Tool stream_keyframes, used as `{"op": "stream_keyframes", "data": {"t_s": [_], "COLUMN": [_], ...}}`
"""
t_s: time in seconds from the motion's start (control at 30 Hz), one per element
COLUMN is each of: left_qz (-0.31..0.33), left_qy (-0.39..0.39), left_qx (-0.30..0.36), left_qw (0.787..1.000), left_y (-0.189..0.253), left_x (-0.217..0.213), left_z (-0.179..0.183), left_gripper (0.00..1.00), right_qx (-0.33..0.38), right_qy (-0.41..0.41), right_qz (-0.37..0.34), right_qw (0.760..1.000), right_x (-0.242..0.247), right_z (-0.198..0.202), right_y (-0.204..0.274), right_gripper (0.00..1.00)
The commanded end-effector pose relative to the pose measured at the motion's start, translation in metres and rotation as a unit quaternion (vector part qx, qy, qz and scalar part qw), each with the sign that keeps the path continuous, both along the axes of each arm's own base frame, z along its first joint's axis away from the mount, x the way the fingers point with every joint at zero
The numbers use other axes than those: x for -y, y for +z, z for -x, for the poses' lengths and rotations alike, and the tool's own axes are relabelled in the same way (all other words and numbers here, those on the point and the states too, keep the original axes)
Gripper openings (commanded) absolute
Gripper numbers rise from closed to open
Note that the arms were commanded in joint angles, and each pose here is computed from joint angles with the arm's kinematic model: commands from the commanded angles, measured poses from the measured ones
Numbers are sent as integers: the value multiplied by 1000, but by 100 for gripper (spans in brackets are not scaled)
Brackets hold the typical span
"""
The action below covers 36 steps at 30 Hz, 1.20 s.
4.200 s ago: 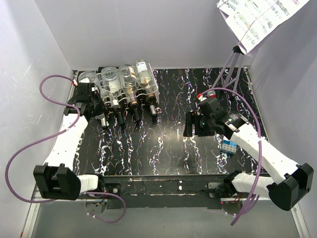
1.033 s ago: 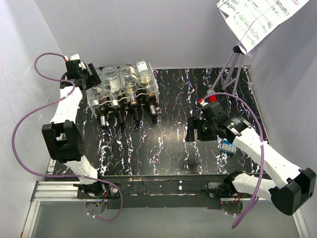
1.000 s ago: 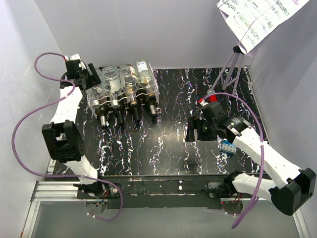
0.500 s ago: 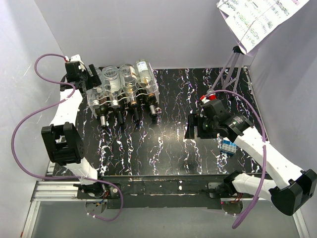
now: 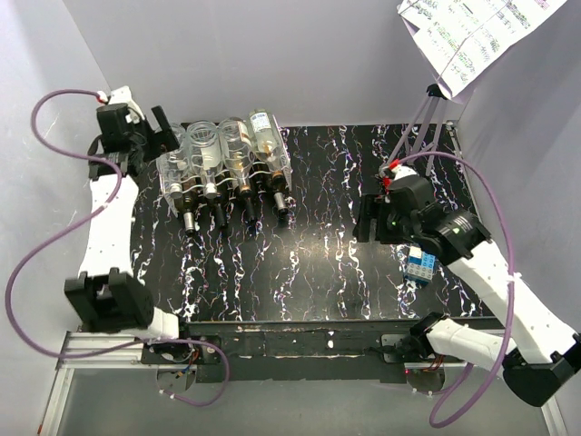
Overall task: Put the wine bottle on the wine rack
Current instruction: Reset both arms
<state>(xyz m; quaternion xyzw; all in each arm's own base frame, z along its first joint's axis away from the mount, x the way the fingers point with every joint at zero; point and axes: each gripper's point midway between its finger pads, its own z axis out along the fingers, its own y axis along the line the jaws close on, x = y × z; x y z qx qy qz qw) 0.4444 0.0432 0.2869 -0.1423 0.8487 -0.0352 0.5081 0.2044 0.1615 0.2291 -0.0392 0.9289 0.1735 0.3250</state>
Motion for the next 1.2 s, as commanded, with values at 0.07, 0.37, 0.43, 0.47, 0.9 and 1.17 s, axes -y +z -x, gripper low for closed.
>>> {"op": "stream_keyframes", "data": {"t_s": [0.07,0.37,0.43,0.47,0.9,1.17], "left_qz": [61,47,32,28,14,11], "left_qy": [10,123,134,137,83,72], "left_qx": [60,64,81,87,150,166], "left_qw": [996,989,987,986,985,983], "left_y": [61,53,63,67,98,110], "left_x": [26,7,3,2,18,20], "left_z": [100,218,235,243,271,273], "left_gripper": [98,98,98,98,98,98], "right_qx": [132,247,268,277,315,319], "right_qy": [-146,-298,-311,-321,-336,-331], "right_qz": [69,71,76,76,56,41], "right_qw": [978,919,909,902,886,887], "right_x": [76,155,169,176,199,196], "right_z": [-15,8,15,20,41,42], "right_y": [50,123,134,140,157,156], "right_gripper": [90,90,90,90,92,92]}}
